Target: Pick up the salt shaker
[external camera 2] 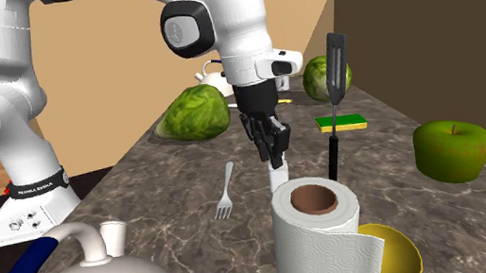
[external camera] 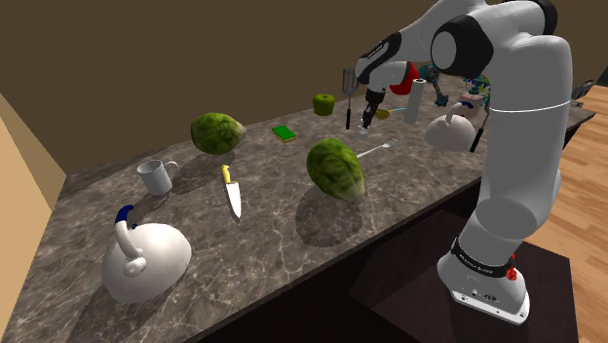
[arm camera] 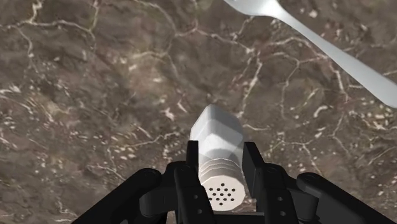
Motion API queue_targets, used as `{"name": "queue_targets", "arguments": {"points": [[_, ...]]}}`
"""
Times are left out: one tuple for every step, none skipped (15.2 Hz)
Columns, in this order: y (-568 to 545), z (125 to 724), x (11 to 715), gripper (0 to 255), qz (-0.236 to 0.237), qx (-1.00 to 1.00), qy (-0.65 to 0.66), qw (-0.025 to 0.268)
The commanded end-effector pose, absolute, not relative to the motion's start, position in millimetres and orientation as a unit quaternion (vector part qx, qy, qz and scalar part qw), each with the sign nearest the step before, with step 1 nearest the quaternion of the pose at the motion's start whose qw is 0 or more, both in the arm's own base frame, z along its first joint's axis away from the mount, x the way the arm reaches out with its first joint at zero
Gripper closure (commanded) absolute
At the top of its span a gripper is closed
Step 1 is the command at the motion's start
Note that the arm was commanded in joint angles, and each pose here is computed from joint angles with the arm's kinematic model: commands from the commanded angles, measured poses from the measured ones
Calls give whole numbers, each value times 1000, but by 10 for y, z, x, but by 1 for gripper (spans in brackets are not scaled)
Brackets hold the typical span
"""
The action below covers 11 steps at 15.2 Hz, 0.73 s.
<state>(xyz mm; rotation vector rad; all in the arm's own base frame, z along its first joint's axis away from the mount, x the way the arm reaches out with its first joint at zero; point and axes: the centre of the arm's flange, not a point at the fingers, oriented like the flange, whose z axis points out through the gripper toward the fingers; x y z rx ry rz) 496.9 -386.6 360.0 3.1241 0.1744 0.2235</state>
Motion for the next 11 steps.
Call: {"name": "queue_targets", "arguments": {"points": [[-3865, 3594, 4969, 255, 71, 996, 56, 2], [-3865, 3592, 4972, 255, 71, 996, 56, 2], [-3865, 3645, 4971, 255, 71, 996, 56, 2], [-3865, 3697, 4972, 255, 71, 996, 56, 2], [-3865, 3750, 4972, 255, 71, 996, 56, 2], [-3865, 3803, 4972, 255, 71, 996, 56, 2], [-3865, 3856, 4972, 255, 71, 996, 56, 2], [-3865, 3909, 4972, 255, 71, 996, 56, 2], [-3865, 3961, 4972, 255, 71, 996, 56, 2], [-3865, 4014, 4972, 255, 71, 996, 56, 2], [-3865, 4067, 4972, 255, 71, 996, 56, 2]]}}
